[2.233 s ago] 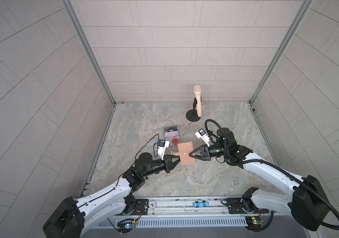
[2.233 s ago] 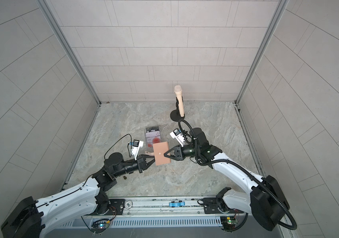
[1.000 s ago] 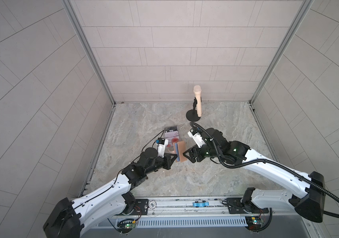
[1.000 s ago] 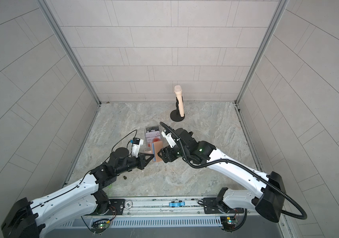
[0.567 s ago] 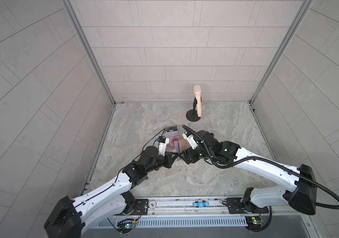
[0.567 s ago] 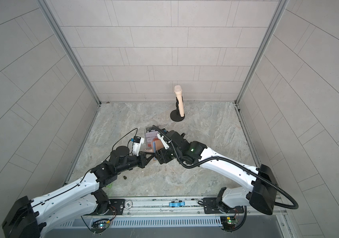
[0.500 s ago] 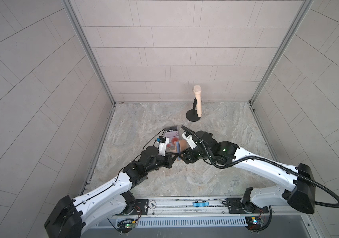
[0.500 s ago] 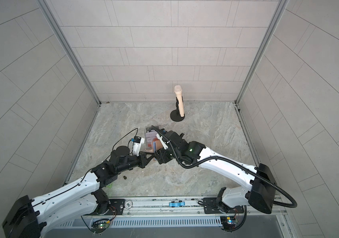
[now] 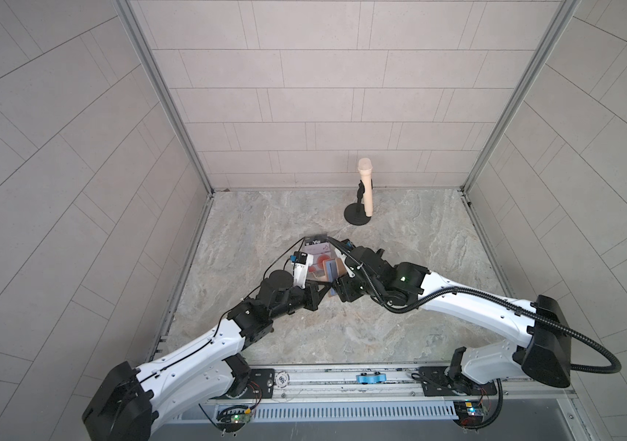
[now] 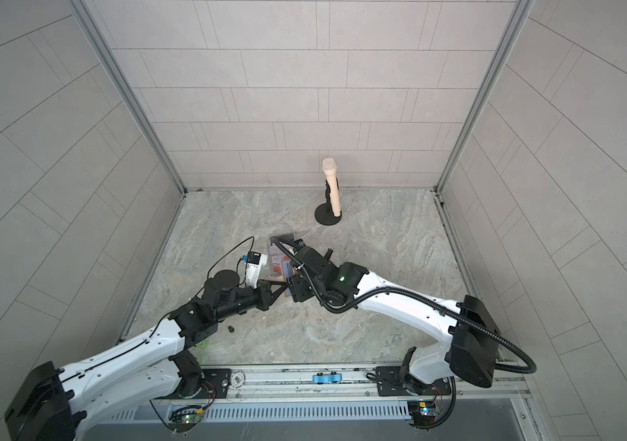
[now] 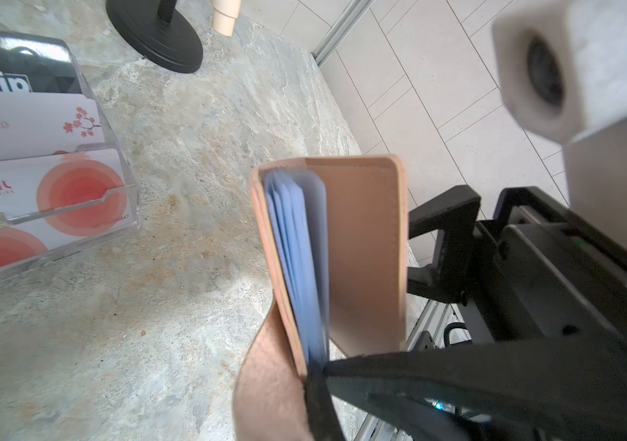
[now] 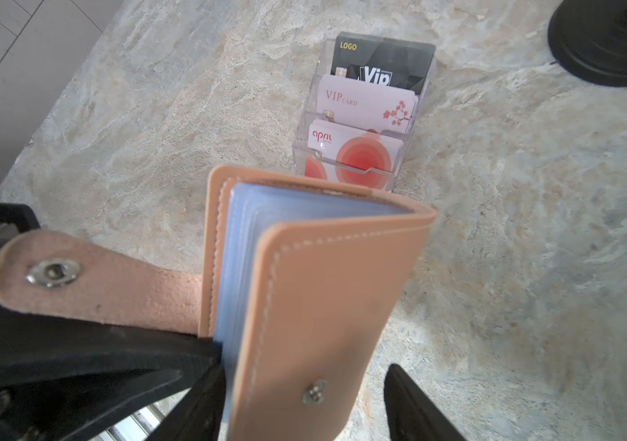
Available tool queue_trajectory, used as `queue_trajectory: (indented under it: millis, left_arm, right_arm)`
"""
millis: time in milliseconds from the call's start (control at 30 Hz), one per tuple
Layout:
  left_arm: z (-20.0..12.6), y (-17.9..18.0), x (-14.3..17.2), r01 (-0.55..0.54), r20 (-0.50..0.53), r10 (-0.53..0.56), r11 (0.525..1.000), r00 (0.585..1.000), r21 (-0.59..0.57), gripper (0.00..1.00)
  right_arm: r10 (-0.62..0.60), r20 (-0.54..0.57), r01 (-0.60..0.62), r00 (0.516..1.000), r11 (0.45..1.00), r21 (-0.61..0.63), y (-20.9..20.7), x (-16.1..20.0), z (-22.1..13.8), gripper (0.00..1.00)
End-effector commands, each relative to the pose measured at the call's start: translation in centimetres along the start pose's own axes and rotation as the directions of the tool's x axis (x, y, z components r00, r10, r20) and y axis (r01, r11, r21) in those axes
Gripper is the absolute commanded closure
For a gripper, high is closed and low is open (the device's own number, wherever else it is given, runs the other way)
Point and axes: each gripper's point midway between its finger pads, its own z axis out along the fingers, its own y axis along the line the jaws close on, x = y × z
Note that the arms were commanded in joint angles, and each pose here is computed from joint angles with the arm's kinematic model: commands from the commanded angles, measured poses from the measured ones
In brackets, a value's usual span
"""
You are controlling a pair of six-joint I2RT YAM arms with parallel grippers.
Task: Take the credit cards out of the card holder
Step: Open the card holder.
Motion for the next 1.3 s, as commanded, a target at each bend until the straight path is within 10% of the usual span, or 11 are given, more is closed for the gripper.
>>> queue_trajectory:
  millis: [0, 800, 1267]
  left_arm:
    - [-0.4, -0.9, -0.8, -0.023, 0.04, 0.022, 0.999, 0.999, 0.039, 1.0]
    - [0.0, -1.3, -0.5, -0.024, 0.017, 0.023, 0.998, 1.0, 0.062, 1.0]
    - [0.1, -1.3, -0.4, -0.026, 0.01, 0.025, 0.998, 1.0, 0.065, 1.0]
  right_arm:
    - [0.021, 0.043, -0.024, 0.999, 0.997, 0.077, -1.6, -0.7, -1.5, 0.34]
    - [0.012, -0.034, -0.019, 0.999, 0.975, -0.222, 0.2, 1.7, -2.4, 0.29]
    - [0.07, -0.032, -0.072, 0.997, 0.995, -0.066, -4.1, 2.2, -2.7, 0.52]
